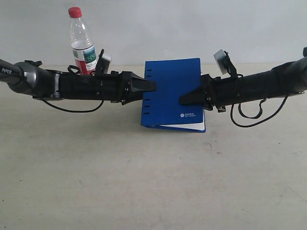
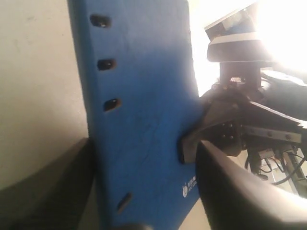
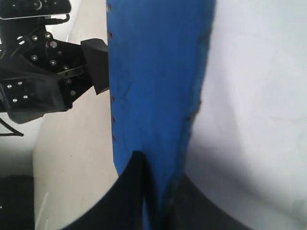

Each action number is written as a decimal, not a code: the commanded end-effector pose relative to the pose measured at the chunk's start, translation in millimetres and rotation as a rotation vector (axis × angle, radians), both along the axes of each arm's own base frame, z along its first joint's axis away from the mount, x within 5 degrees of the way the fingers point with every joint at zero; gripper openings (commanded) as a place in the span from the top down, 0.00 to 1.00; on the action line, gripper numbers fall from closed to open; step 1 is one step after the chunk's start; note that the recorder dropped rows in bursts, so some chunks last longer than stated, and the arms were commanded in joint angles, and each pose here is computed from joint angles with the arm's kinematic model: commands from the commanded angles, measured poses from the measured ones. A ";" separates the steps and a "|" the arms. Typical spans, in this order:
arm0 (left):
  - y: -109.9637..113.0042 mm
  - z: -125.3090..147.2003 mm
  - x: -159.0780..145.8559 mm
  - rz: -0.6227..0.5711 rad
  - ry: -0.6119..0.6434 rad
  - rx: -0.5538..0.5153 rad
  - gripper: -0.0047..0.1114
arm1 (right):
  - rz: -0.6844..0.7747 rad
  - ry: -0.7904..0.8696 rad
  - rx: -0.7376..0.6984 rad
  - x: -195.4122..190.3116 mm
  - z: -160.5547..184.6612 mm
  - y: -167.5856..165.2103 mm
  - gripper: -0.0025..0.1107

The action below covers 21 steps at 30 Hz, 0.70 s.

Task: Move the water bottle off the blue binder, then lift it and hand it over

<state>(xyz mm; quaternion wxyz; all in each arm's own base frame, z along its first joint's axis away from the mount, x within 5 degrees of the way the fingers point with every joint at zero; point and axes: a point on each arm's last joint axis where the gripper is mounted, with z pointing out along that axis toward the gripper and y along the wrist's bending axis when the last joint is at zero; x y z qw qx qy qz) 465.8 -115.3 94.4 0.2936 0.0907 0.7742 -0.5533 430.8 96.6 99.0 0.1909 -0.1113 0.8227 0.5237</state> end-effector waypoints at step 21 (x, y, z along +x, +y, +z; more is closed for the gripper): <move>-40.6 17.3 -14.8 -0.171 -0.122 -0.068 0.92 | -0.008 -0.059 -0.221 2.2 -15.5 9.3 0.98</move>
